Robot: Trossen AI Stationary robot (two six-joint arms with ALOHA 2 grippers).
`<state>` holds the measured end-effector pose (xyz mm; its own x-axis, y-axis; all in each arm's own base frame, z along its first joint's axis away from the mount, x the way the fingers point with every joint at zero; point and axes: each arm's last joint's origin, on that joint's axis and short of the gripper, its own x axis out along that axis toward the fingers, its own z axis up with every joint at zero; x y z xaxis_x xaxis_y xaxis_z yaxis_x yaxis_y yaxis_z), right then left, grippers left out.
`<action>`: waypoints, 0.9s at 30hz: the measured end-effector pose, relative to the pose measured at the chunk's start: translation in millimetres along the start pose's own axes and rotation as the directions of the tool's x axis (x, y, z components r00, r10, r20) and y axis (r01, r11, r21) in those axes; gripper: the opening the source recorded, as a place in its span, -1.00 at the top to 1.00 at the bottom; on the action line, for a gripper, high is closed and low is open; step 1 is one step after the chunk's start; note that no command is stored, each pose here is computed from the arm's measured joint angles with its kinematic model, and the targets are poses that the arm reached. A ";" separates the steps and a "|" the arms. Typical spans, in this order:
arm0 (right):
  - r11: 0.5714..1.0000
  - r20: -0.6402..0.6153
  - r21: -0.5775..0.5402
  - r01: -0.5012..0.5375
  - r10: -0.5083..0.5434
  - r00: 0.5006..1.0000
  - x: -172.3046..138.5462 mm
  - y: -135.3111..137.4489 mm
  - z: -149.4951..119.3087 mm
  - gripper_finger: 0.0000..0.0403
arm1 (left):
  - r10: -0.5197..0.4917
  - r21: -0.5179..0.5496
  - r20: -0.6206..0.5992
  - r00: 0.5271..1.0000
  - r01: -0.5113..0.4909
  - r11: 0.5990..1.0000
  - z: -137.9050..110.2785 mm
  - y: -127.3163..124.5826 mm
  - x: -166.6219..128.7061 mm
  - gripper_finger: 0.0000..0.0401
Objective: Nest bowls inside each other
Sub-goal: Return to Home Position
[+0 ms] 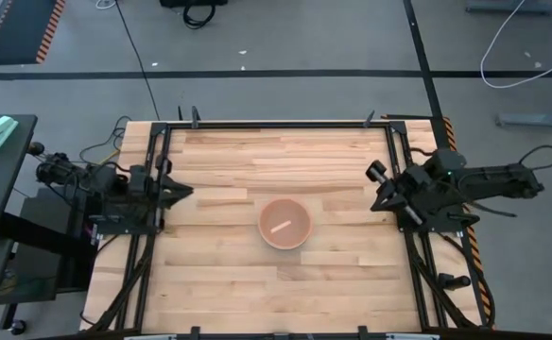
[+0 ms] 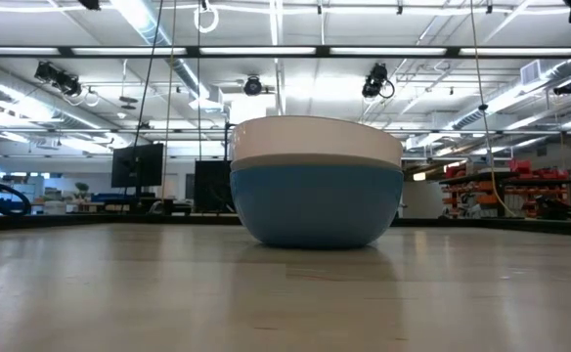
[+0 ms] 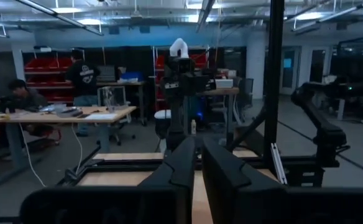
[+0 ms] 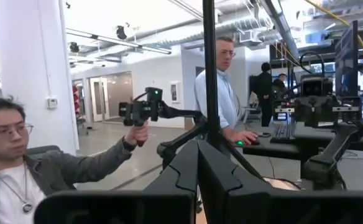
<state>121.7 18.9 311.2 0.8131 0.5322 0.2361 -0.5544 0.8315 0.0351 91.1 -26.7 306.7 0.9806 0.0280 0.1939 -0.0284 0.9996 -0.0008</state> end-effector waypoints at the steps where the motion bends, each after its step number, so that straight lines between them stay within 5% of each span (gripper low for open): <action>1: 1.000 0.001 0.003 -0.001 0.001 1.000 -2.6 0.2 1.1 0.93 | 0.001 -0.002 0.005 1.000 -0.001 1.000 -1.8 0.9 -2.3 0.83; 20: 0.998 0.018 0.037 0.048 -0.049 0.999 -31.7 6.3 9.6 0.93 | 0.026 -0.064 0.078 0.997 -0.021 0.998 -39.9 11.6 -31.7 0.81; 27: 0.999 0.083 0.040 -0.030 0.027 0.996 -29.0 4.3 -22.3 0.93 | -0.010 -0.087 0.067 0.998 0.016 0.996 -65.1 7.7 -30.3 0.83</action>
<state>99.7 10.6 282.8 0.7803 0.5392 0.3168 -0.5854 0.8080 0.0668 73.7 -19.6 236.9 0.9656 0.0180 0.2594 0.0038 0.9965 -0.0830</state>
